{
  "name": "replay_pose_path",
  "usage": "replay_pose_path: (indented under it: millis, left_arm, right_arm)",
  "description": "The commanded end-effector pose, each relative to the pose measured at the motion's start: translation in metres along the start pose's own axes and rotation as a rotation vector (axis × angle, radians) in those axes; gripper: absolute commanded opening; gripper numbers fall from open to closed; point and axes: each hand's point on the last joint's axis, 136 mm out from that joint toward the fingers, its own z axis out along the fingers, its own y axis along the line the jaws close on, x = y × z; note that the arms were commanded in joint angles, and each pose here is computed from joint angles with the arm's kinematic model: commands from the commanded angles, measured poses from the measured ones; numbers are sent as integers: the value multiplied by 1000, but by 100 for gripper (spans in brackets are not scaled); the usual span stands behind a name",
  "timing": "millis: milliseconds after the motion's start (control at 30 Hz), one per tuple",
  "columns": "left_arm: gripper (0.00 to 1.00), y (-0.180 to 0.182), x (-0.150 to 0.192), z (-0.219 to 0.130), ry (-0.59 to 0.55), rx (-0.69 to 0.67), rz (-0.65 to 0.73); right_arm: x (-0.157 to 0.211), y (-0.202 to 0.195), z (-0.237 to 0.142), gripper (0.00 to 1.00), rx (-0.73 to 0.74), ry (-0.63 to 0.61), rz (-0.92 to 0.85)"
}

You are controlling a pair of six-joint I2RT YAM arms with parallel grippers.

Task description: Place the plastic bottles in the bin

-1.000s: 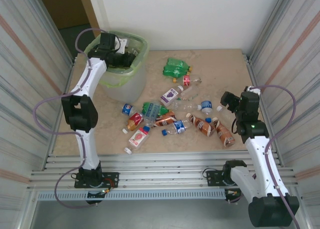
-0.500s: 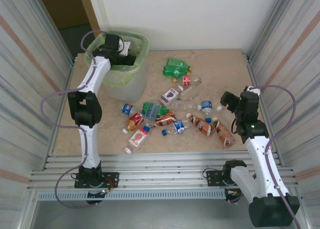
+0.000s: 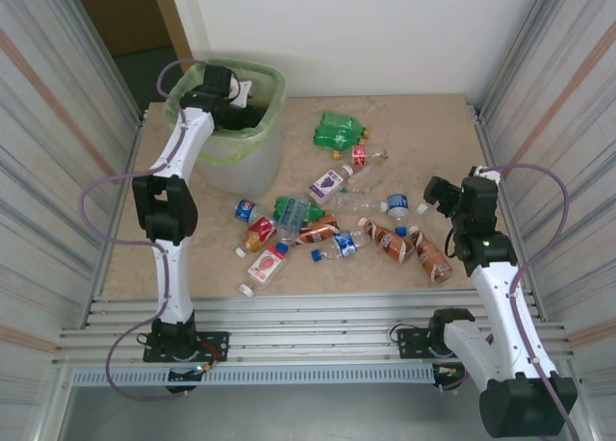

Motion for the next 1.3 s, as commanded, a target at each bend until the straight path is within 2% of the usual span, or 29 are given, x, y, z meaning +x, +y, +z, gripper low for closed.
replay_pose_path:
  millis: [0,433,700,867,1033,1267]
  left_arm:
    - [55,-25,-28,-48,-100,4,36]
    - [54,-52,-59,-136,-281,-48,61]
    - [54,-75,-60,-196,-406,-84,106]
    - [55,-101,-38,-221,-439,-118,172]
    - [57,-122,8,-231,-425,-161,215]
    - [60,-131,73,-242,-403,-209,214]
  right_arm:
    - [0,0,-1,98,0,-13,28]
    - [-1,0,-2,98,-2,-16,24]
    - [-4,-2,-5,98,7,-29,30]
    - [-6,-8,-9,98,43,-33,40]
    - [-5,-13,-11,98,68,-26,38]
    - [-4,-21,-13,98,113,-24,44]
